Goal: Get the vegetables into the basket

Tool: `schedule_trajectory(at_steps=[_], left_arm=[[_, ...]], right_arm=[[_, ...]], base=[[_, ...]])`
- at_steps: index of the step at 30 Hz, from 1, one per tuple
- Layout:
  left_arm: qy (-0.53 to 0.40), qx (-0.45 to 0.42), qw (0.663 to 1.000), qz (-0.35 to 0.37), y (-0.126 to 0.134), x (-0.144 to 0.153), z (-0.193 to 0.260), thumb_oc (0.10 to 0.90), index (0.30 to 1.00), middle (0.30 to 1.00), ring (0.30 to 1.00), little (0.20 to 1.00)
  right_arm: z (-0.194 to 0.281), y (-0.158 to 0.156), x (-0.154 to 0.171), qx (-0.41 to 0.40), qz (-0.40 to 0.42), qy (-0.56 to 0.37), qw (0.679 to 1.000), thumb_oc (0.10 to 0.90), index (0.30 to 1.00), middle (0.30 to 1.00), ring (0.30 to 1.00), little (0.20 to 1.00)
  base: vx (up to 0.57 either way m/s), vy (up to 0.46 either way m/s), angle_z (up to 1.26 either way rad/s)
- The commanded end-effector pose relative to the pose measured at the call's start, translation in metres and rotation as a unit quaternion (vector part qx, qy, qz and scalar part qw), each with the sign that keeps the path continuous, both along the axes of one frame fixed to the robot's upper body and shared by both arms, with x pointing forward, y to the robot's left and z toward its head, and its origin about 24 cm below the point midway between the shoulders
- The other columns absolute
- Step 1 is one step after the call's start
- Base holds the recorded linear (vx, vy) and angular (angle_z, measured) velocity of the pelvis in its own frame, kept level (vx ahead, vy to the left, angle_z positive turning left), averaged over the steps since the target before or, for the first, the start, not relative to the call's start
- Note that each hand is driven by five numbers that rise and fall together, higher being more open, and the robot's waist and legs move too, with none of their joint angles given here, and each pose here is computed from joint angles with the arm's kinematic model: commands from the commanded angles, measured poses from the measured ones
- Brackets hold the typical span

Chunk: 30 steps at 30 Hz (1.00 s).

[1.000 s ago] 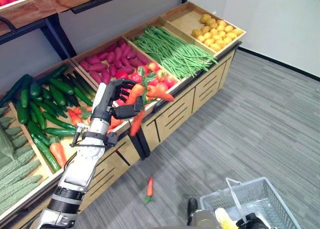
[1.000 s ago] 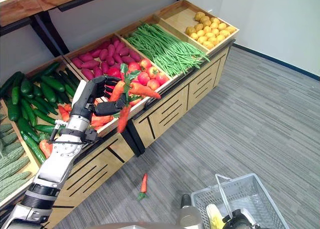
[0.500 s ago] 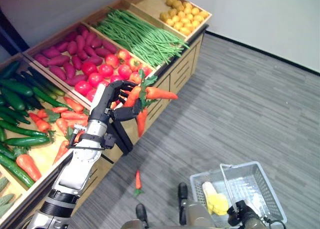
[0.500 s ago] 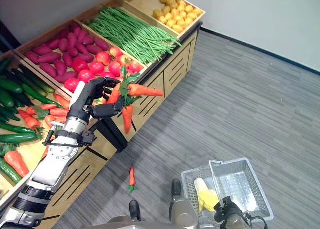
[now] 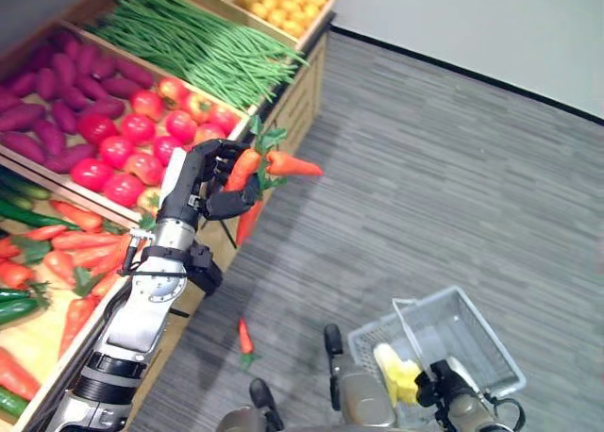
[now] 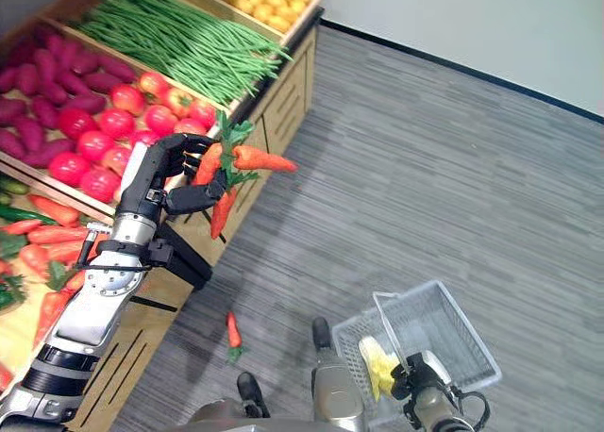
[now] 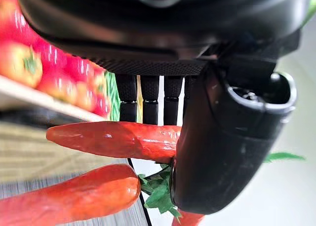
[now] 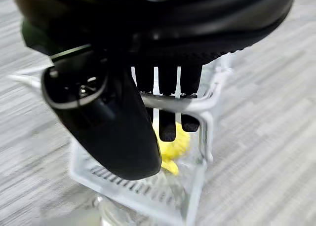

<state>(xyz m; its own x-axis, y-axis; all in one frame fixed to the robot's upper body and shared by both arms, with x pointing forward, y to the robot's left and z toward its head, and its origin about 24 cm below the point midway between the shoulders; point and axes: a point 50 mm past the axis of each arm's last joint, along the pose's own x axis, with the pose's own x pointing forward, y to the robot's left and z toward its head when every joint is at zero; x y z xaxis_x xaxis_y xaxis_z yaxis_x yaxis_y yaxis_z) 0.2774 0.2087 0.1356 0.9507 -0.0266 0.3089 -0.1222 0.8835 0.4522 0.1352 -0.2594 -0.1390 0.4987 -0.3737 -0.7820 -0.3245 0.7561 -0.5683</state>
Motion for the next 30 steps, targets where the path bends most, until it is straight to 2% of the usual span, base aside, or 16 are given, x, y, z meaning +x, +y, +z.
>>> schedule_trajectory(at_steps=[1,11,24,30], left_arm=[[-0.143,0.003,0.989,-0.035,-0.008,-0.005,0.060,0.400,0.300,0.300,0.300,0.300],[-0.126,0.005,0.992,-0.017,0.000,-0.007,0.052,0.400,0.300,0.300,0.300,0.300],[-0.112,-0.023,0.993,-0.033,-0.009,-0.002,0.046,0.400,0.300,0.300,0.300,0.300],[-0.132,-0.013,0.991,-0.028,-0.007,-0.005,0.054,0.400,0.300,0.300,0.300,0.300]], right_arm=[[0.003,0.005,0.008,-0.005,0.032,-0.019,0.999,0.400,0.300,0.300,0.300,0.300],[0.001,0.004,0.003,-0.012,0.053,-0.005,0.998,0.400,0.300,0.300,0.300,0.300],[0.007,-0.019,-0.004,-0.038,0.037,-0.004,0.999,0.400,0.300,0.300,0.300,0.300],[0.009,-0.024,-0.003,-0.048,0.041,-0.004,0.998,0.400,0.300,0.300,0.300,0.300]], base=[[-0.13,0.014,-0.44],[-0.05,-0.065,-0.51],[-0.02,-0.158,0.09],[0.10,0.073,0.00]])
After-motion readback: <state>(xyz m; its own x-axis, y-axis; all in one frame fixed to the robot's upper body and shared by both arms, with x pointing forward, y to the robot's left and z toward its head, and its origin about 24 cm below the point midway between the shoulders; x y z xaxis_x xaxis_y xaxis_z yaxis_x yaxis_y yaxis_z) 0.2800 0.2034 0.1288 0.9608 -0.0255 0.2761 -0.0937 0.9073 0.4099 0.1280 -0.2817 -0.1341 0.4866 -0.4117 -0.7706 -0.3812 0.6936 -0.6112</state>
